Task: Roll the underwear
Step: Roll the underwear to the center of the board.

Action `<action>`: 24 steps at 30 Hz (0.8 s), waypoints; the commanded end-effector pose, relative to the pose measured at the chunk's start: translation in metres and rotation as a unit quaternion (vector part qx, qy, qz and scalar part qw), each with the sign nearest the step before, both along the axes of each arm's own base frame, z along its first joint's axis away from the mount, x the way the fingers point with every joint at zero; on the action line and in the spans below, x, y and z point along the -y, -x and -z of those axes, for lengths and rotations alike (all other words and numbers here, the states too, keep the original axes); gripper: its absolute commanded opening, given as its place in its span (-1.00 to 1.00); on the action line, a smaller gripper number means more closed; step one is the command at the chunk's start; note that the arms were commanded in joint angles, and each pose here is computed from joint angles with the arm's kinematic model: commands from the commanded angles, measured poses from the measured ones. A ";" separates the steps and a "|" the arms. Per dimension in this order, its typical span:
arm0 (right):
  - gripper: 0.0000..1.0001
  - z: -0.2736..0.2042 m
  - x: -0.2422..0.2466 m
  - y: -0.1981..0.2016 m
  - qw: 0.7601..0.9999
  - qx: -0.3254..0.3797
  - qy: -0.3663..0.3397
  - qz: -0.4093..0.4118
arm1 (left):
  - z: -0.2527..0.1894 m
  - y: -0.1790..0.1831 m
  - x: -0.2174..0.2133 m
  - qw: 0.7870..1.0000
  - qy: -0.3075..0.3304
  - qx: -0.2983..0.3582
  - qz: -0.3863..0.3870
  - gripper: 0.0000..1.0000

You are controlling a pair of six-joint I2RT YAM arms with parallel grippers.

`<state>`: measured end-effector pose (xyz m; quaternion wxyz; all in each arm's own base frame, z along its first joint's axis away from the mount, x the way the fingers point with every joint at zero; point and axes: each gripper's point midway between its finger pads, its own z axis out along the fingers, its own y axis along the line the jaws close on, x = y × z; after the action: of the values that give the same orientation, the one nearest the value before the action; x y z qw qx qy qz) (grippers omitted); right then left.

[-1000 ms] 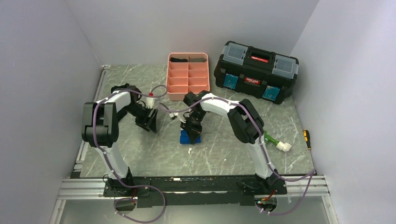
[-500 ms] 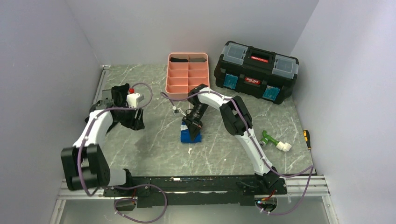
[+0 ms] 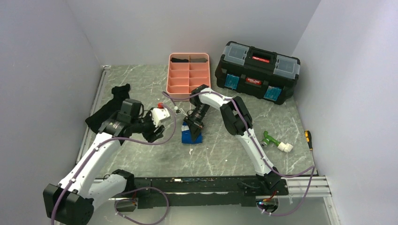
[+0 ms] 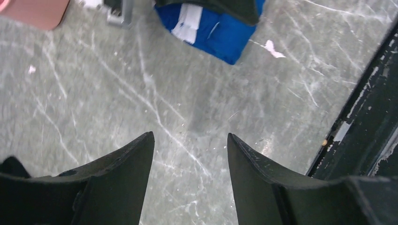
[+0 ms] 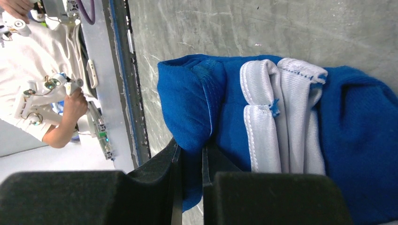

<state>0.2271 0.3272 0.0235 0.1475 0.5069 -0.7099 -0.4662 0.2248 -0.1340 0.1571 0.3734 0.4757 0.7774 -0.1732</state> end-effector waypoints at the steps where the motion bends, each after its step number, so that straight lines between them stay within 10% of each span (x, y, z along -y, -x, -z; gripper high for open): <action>1: -1.00 0.036 0.008 -0.003 0.999 0.033 0.011 -0.039 | -0.023 -0.009 0.027 0.998 -0.004 0.049 0.037 0.28; 24: -1.00 0.039 0.010 -0.002 0.999 0.026 0.016 -0.041 | 0.063 -0.017 0.141 0.974 -0.092 0.041 0.205 0.31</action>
<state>0.2268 0.3270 0.0232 0.1484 0.5061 -0.7094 -0.4676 0.2258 -0.2556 0.0892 0.2872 0.6485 0.6832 -0.1738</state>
